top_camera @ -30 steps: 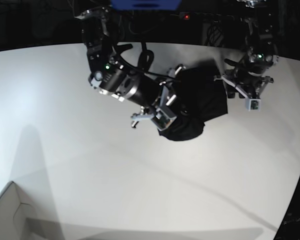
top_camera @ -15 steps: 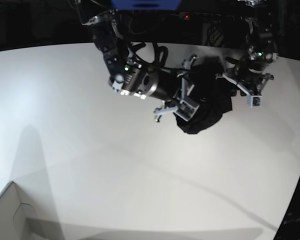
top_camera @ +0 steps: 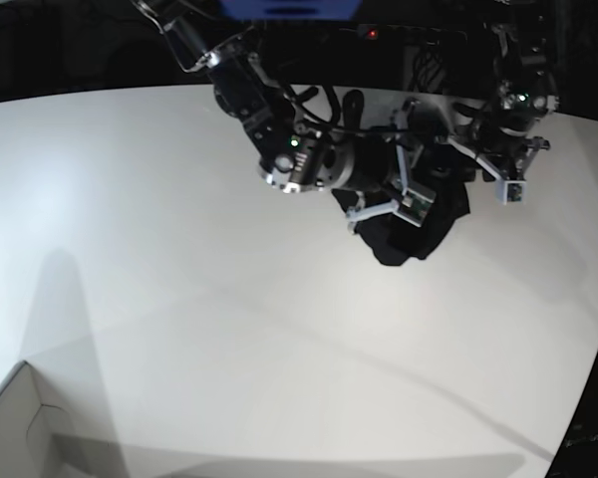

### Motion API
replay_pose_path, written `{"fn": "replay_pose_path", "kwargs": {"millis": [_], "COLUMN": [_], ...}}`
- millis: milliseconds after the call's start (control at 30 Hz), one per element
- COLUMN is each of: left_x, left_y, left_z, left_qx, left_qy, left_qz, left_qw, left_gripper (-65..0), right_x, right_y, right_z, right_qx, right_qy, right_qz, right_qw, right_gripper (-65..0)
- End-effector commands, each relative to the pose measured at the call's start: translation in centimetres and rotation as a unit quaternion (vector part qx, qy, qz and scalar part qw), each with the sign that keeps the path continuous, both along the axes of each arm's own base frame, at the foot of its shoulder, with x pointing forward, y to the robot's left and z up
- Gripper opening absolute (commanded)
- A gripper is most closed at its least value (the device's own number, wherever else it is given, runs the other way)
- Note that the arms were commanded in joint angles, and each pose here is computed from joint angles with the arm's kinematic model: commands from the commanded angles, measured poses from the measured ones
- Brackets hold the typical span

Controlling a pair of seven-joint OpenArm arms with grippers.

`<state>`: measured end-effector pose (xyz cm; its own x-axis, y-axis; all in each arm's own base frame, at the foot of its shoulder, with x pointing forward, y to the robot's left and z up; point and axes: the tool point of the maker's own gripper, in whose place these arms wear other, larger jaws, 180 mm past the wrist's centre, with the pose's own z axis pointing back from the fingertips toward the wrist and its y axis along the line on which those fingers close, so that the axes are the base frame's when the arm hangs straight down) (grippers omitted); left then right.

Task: Layout the t-shirt on the table in an organized manner, then fold the t-shirt properly
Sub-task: 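Grasp the bundle end with the right gripper and fold it over the shirt, then release the bundle with the right gripper and pull it back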

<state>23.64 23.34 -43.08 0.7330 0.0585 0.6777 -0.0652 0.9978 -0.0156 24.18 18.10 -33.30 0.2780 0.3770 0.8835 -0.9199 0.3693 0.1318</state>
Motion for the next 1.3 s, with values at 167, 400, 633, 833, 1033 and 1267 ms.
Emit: {"fn": "replay_pose_path", "kwargs": {"millis": [167, 400, 633, 833, 1033, 1267], "left_x": [-1.6, -2.3, -3.2, -4.0, -4.2, -4.9], "left_y": [4.6, 7.8, 11.7, 13.7, 14.1, 13.3], "left_z": [0.5, 1.6, 4.8, 6.3, 6.5, 6.3], "left_qx": [0.027, 0.043, 0.074, 0.091, 0.090, 0.042], "left_qy": [0.013, 0.001, -0.032, -0.046, -0.049, -0.060], "left_qz": [0.059, 0.102, 0.150, 0.178, 0.185, 0.188], "left_qw": [0.998, 0.994, 0.985, 0.979, 0.977, 0.979], "left_gripper": [-43.9, -43.8, -43.8, -43.7, -43.7, -43.7], "right_x": [0.5, 0.3, 3.2, 6.5, 6.8, 5.4], "right_y": [0.8, 0.8, -2.4, -5.2, -4.4, -2.3], "right_z": [2.7, 4.5, 4.8, 5.1, 2.5, -0.9], "right_qx": [0.042, 0.059, 0.055, 0.053, 0.039, 0.005], "right_qy": [-0.019, -0.038, -0.049, -0.057, -0.018, 0.019], "right_qz": [-0.004, -0.006, -0.058, -0.107, -0.103, -0.060], "right_qw": [0.9989, 0.9975, 0.9956, 0.9912, 0.9937, 0.9980], "right_gripper": [-26.4, -26.2, -26.3, -44.8, -65.0, -65.0]}}
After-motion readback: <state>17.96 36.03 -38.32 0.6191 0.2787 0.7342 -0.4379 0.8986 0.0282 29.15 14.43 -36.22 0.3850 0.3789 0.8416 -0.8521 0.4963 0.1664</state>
